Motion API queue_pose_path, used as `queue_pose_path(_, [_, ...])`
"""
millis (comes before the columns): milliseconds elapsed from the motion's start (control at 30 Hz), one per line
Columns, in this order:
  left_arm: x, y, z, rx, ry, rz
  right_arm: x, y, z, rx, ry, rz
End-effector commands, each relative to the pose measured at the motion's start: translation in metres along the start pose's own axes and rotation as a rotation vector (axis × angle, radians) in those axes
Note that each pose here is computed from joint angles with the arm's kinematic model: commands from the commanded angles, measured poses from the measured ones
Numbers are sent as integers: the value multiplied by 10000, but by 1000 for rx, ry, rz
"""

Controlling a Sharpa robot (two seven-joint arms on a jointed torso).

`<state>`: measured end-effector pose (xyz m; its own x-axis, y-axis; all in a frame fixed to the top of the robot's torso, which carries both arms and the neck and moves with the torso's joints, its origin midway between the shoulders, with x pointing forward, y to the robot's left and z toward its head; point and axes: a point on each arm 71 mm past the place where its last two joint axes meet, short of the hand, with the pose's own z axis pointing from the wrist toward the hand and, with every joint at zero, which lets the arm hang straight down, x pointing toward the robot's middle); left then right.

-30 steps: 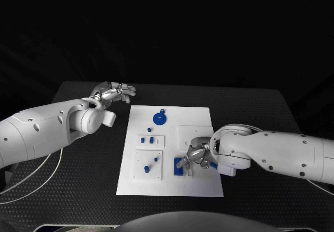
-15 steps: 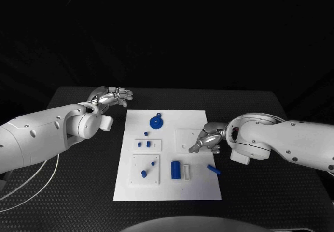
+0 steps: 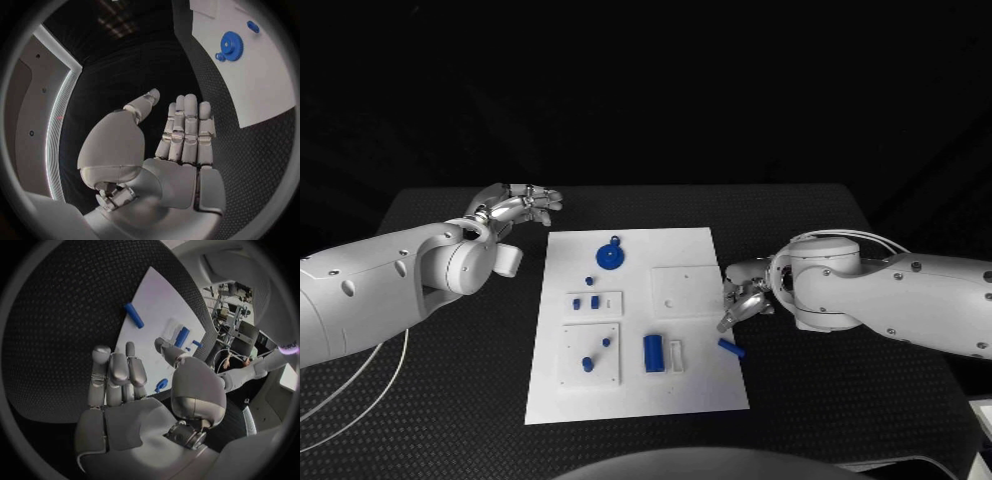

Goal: Assemble the parts on the task board

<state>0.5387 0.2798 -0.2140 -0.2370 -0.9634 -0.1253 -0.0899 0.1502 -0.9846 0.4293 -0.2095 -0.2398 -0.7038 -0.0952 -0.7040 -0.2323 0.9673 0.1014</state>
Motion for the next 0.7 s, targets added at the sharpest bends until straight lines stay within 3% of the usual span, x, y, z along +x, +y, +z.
queue_pose_path(33, [23,-14,4,9,14,-3,65,-46,10,53,44,-153])
queue_pose_path(700, [8,-7,0,8,14,-3,346,37,119,29,91,-171])
